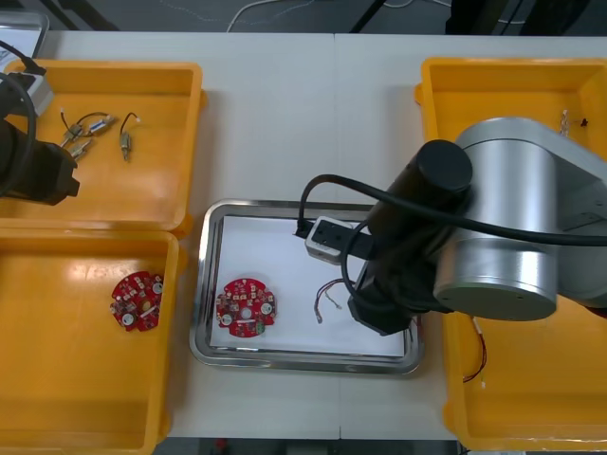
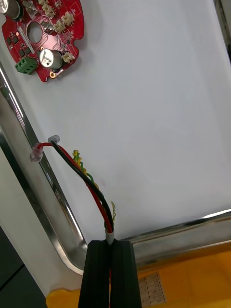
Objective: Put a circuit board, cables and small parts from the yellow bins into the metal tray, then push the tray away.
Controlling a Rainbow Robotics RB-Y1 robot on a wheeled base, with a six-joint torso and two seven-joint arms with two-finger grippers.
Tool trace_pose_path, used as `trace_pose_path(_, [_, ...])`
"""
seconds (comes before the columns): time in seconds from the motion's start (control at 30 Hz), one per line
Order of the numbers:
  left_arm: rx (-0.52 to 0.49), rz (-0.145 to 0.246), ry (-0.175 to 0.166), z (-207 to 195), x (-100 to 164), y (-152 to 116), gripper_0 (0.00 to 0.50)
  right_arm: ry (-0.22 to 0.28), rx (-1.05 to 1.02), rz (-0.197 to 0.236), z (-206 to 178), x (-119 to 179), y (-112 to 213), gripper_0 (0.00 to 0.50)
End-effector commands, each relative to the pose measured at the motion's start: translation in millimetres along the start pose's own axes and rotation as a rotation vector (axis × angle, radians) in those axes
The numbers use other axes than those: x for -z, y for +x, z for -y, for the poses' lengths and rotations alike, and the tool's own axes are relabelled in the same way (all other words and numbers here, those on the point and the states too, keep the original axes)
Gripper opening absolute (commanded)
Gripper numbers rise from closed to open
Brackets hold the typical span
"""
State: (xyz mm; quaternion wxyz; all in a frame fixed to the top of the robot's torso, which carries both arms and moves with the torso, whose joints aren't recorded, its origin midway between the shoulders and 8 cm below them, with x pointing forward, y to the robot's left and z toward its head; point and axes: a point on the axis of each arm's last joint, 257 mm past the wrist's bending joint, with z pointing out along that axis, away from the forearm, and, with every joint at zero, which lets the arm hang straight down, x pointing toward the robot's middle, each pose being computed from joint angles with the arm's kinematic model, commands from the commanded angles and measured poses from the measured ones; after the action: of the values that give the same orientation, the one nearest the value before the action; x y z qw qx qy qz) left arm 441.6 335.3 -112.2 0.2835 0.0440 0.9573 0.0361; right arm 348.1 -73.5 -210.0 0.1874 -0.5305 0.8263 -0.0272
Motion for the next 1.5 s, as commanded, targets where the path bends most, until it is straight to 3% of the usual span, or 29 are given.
trace_pose_path(0.03, [0.039,0.045,-0.059,-32,17,-28,0.426,0.002,0.064,0.012,-11,-12,-22,0.000])
trace_pose_path(0.2, [0.108,0.018,-0.091,-52,10,-32,0.425,0.008,0.100,-0.008,-17,-32,-17,0.000])
trace_pose_path(0.5, [0.171,-0.023,-0.084,-70,1,-44,0.425,0.027,0.153,-0.036,-22,-68,-8,0.000])
trace_pose_path(0.83, [0.094,0.017,-0.055,-73,-12,-79,0.425,0.028,0.196,-0.013,-36,-91,-12,0.000])
trace_pose_path(1.07, [-0.051,0.042,-0.106,-76,-28,-105,0.423,0.044,0.213,-0.008,-33,-91,-15,0.011])
trace_pose_path(1.1, [-0.081,0.051,-0.105,-74,-34,-110,0.424,0.052,0.220,-0.006,-31,-91,-15,0.160])
trace_pose_path(1.13, [-0.081,0.051,-0.105,-74,-34,-110,0.424,0.052,0.220,-0.006,-31,-91,-15,0.160])
trace_pose_path(1.17, [-0.107,0.052,-0.094,-73,-40,-112,0.424,0.064,0.224,-0.003,-28,-91,-17,0.325])
trace_pose_path(1.2, [-0.130,0.055,-0.084,-71,-44,-115,0.425,0.070,0.231,-0.003,-27,-91,-17,0.325])
trace_pose_path(1.23, [-0.142,0.059,-0.077,-70,-48,-117,0.425,0.071,0.232,0.000,-27,-91,-18,0.445])
trace_pose_path(1.3, [-0.164,0.062,-0.067,-69,-55,-119,0.424,0.074,0.230,0.003,-25,-90,-19,0.451])
trace_pose_path(1.33, [-0.177,0.067,-0.056,-67,-59,-122,0.423,0.073,0.229,0.004,-25,-90,-19,0.481])
trace_pose_path(1.5, [-0.230,0.094,-0.032,-60,-77,-131,0.424,0.080,0.220,0.016,-21,-84,-25,0.486])
